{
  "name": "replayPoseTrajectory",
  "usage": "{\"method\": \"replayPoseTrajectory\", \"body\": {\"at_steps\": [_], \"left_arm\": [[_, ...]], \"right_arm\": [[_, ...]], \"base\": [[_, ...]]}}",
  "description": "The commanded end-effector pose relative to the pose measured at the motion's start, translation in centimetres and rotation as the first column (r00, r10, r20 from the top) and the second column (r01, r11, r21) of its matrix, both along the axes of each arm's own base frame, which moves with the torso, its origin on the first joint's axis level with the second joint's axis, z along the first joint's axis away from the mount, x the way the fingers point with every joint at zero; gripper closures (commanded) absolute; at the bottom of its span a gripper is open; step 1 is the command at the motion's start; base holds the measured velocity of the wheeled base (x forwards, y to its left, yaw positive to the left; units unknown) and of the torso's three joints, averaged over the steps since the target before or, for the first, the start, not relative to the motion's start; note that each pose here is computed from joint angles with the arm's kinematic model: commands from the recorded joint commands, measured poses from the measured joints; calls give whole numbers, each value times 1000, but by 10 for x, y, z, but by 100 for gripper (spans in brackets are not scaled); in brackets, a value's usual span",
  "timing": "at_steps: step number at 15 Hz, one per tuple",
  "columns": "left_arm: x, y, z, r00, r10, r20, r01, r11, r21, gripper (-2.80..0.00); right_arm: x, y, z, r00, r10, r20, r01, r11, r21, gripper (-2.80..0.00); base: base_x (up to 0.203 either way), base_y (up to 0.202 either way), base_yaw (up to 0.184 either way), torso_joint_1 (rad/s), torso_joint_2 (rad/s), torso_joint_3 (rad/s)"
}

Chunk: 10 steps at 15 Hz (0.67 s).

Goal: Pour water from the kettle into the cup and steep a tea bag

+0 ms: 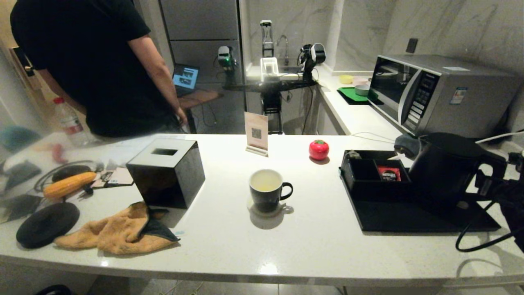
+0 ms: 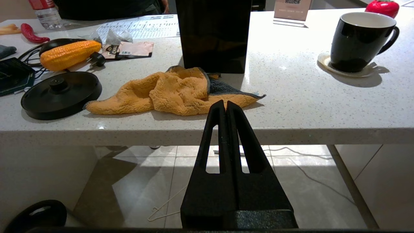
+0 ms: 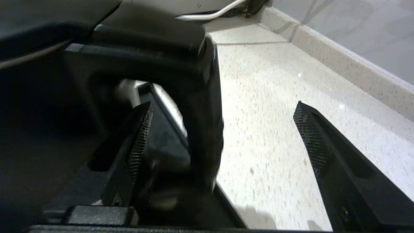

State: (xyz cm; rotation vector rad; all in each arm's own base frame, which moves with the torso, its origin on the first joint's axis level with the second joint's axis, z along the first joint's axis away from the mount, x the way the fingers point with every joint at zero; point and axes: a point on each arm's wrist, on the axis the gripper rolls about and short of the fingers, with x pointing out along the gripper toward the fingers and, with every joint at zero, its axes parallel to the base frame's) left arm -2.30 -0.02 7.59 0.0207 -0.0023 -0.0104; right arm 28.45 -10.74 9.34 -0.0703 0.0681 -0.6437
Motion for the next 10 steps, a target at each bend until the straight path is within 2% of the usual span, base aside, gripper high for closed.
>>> {"method": "replayPoseTrajectory", "body": {"at_steps": [1,10], "left_arm": [[0,0,0,1000,0,-1,0,1000,1,0],[0,0,0,1000,0,-1,0,1000,1,0]], "right_arm": [[-14,5,11,999,-3,44,3,1000,-16,-280],[-72,25,19,1000,1,-1,-1,1000,4,-280]], "base": [[0,0,0,0,0,0],[0,0,0,0,0,0]]}}
